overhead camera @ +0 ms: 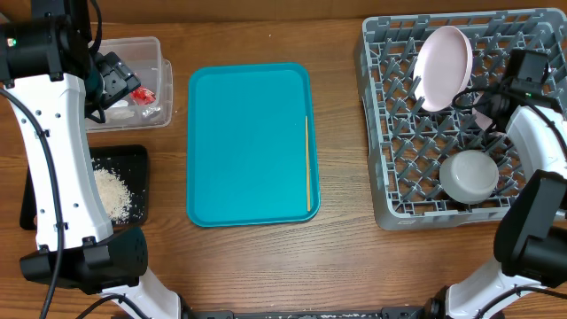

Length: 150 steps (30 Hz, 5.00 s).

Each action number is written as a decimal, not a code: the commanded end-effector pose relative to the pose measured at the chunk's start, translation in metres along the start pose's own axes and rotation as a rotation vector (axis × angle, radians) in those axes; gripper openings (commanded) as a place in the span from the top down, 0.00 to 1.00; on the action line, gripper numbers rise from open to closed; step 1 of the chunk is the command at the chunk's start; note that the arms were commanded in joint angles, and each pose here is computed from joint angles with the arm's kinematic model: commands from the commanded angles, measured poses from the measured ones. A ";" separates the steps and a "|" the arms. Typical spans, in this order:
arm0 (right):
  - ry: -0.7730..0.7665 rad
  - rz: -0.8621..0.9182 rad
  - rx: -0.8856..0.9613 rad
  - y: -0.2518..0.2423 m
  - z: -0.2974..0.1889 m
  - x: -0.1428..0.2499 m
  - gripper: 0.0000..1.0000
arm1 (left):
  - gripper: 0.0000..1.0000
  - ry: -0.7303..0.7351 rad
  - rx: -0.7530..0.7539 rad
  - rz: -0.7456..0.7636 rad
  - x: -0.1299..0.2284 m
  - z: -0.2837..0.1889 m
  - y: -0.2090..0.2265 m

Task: Sort waste into correct bins and load items into the dishwasher
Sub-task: 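Open the right gripper and lift it away from the bowl, then reach the right gripper to the chopstick and grasp it, then carry the chopstick to the dish rack and insert it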

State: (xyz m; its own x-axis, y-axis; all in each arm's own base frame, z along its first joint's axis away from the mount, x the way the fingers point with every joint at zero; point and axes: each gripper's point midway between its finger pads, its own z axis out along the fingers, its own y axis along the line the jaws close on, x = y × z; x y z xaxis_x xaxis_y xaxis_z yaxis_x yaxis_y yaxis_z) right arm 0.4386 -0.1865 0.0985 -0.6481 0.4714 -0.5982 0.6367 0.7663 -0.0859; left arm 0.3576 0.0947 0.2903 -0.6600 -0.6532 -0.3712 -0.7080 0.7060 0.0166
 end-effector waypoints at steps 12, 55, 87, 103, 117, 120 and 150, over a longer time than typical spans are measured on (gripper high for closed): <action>-0.123 0.093 -0.176 0.016 -0.112 -0.083 0.96 | 0.00 -0.008 0.010 -0.014 0.002 -0.006 0.002; 0.532 -0.659 -0.512 0.279 -0.219 0.320 0.20 | 0.00 -0.008 0.010 -0.015 0.002 -0.006 0.002; 0.484 -0.617 -0.410 0.283 -0.173 0.334 0.37 | 0.00 -0.008 0.010 -0.015 0.002 -0.006 0.002; 0.519 -0.570 -0.349 0.263 -0.154 0.353 0.57 | 0.00 -0.008 0.010 -0.014 0.002 -0.006 0.002; 0.504 -0.537 -0.370 0.285 -0.195 0.314 0.96 | 0.00 -0.008 0.010 -0.014 0.002 -0.006 0.002; 0.484 -0.541 -0.394 0.292 -0.217 0.284 0.96 | 0.00 -0.008 0.010 -0.014 0.002 -0.006 0.002; 0.331 -0.486 -0.575 0.207 -0.143 0.048 0.96 | 0.00 -0.008 0.010 -0.014 0.002 -0.006 0.002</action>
State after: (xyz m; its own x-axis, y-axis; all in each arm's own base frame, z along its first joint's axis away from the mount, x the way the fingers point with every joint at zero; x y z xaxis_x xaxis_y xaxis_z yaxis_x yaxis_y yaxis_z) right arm 0.4844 0.0496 0.1759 -0.9357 0.1040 -0.3372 0.0408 0.9811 0.1894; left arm 0.3577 0.0947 0.2903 -0.6598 -0.6532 -0.3715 -0.7080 0.7060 0.0164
